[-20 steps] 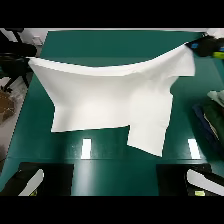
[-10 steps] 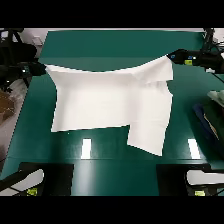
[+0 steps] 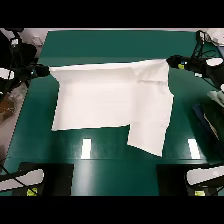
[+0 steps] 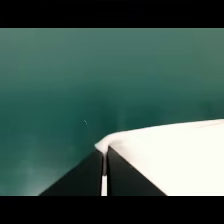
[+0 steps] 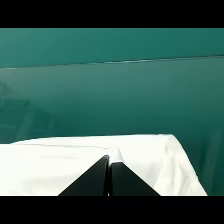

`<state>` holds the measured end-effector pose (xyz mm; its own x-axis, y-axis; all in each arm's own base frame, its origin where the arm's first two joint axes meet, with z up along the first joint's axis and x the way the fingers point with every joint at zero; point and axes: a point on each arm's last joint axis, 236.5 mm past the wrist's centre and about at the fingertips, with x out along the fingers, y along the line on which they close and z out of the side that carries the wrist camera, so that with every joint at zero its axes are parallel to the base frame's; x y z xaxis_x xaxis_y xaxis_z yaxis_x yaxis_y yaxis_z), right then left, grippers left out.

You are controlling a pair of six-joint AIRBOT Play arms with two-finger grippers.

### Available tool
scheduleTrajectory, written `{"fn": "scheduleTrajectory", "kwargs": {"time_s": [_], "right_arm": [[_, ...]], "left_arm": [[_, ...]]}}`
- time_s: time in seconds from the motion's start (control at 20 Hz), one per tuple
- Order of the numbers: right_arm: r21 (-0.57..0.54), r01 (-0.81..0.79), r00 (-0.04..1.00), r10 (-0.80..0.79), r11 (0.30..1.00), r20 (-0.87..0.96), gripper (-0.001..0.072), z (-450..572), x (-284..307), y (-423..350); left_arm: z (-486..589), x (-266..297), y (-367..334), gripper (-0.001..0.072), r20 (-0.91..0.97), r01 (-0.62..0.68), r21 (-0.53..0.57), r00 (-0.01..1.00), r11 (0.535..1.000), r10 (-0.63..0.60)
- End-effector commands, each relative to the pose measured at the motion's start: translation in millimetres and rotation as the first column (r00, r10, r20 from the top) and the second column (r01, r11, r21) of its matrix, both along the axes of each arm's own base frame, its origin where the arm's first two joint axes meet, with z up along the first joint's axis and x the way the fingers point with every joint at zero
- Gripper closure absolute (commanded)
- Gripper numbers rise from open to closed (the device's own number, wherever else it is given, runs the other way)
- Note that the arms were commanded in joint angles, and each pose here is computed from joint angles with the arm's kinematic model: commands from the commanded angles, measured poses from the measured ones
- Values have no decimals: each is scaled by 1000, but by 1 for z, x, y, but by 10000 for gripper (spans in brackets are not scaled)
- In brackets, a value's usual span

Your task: Fold the shirts.

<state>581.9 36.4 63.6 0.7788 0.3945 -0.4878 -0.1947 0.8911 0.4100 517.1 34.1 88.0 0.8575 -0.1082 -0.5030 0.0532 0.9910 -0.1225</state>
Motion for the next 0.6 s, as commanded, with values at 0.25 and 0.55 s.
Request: {"fn": "scheduleTrajectory", "kwargs": {"time_s": [0.25,0.55], "right_arm": [[-3,24,999,-24,1000,-26,686,-22,6,-6],[-1,-34,998,34,999,-59,685,-28,-3,4]], "left_arm": [[-14,8,9,684,-2,-19,31,1000,999,19],[-32,-6,-11,684,-89,92,36,992,995,-89]]}}
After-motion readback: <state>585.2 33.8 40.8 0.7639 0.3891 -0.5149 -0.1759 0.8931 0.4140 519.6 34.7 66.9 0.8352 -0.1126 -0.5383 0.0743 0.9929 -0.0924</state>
